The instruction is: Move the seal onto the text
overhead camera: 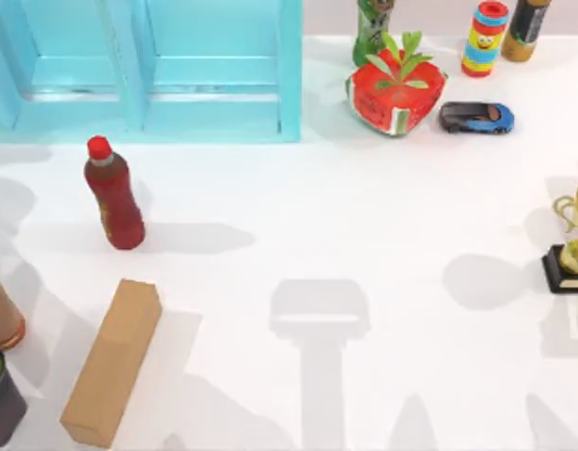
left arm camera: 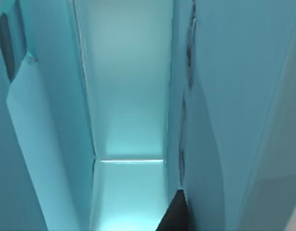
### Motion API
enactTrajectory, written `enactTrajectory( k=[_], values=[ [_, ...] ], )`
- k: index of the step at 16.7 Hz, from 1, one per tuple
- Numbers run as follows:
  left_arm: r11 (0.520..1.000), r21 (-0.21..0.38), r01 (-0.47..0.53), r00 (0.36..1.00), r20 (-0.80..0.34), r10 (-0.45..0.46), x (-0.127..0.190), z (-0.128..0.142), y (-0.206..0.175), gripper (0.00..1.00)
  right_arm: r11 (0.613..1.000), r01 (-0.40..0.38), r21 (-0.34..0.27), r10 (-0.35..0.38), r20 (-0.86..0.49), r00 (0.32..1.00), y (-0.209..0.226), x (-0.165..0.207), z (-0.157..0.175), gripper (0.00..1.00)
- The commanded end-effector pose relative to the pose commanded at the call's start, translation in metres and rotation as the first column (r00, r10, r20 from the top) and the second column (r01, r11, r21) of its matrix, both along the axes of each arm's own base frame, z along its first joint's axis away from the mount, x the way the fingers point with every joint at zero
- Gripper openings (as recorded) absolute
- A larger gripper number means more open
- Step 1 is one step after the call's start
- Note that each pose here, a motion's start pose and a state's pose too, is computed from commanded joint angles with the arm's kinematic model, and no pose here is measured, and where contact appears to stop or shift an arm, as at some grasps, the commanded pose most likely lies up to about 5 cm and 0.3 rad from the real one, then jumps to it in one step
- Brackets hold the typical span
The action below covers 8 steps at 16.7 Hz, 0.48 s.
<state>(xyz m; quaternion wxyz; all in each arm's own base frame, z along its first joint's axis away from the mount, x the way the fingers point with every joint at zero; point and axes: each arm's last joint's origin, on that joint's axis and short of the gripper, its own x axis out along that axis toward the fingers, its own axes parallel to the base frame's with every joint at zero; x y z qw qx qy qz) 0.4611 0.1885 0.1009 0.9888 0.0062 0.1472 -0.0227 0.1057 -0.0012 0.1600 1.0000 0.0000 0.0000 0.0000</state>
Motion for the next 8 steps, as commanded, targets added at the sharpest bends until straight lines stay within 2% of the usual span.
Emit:
enactTrajectory(
  k=[5, 8],
  values=[
    [1.0, 0.0, -0.001, 1.0, -0.004, 0.001, -0.004, 0.003, 0.003, 0.0, 1.0, 0.0, 0.0, 0.0, 0.0, 1.0, 0.0, 0.0, 0.0, 1.0],
    [1.0, -0.008, -0.004, 1.0, -0.026, 0.004, -0.025, 0.026, 0.017, 0.0, 1.0, 0.0, 0.0, 0.0, 0.0, 1.0, 0.0, 0.0, 0.0, 1.0]
  ],
)
